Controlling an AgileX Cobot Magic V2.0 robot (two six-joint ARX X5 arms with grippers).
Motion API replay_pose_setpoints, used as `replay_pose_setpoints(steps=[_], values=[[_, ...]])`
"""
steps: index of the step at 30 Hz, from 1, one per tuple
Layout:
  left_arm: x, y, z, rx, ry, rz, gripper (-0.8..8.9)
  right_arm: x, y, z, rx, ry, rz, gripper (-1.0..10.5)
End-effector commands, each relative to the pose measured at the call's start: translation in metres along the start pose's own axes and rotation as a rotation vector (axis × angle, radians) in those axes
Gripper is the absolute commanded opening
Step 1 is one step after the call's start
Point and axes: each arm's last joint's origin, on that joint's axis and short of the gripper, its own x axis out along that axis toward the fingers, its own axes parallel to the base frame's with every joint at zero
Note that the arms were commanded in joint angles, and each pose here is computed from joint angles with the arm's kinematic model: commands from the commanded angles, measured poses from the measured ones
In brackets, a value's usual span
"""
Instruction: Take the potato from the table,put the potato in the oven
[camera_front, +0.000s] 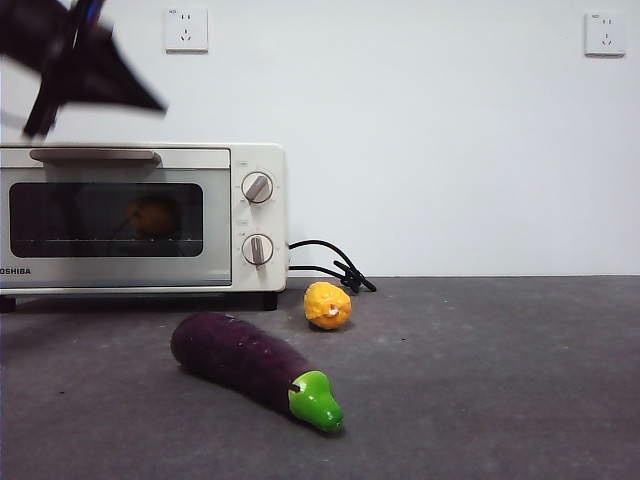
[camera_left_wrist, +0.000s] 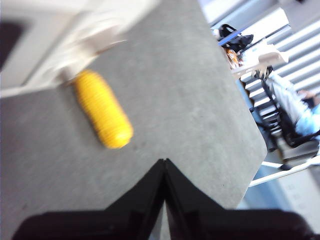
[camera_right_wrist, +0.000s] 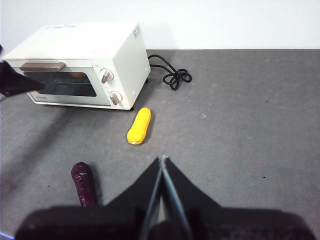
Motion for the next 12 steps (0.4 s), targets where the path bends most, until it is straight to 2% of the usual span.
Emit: replay_pose_setpoints(steps=[1,6,12], values=[[-0.015,-0.036,-0.003,0.126,-0.046,-0.004,-0.08,0.001,-0.001,-0.002,-0.014,0.011,-0.013,0.0],[-0.056,-0.102,-0.019,0.300,-0.149,-0.073,-0.04,0.001,-0.001,-0.002,-0.014,0.011,-0.013,0.0],[-0.100,-0.150,-0.041,0.451,-0.265,-0.129,-0.04,0.001,-0.001,-0.002,-0.014,0.011,-0.013,0.0]])
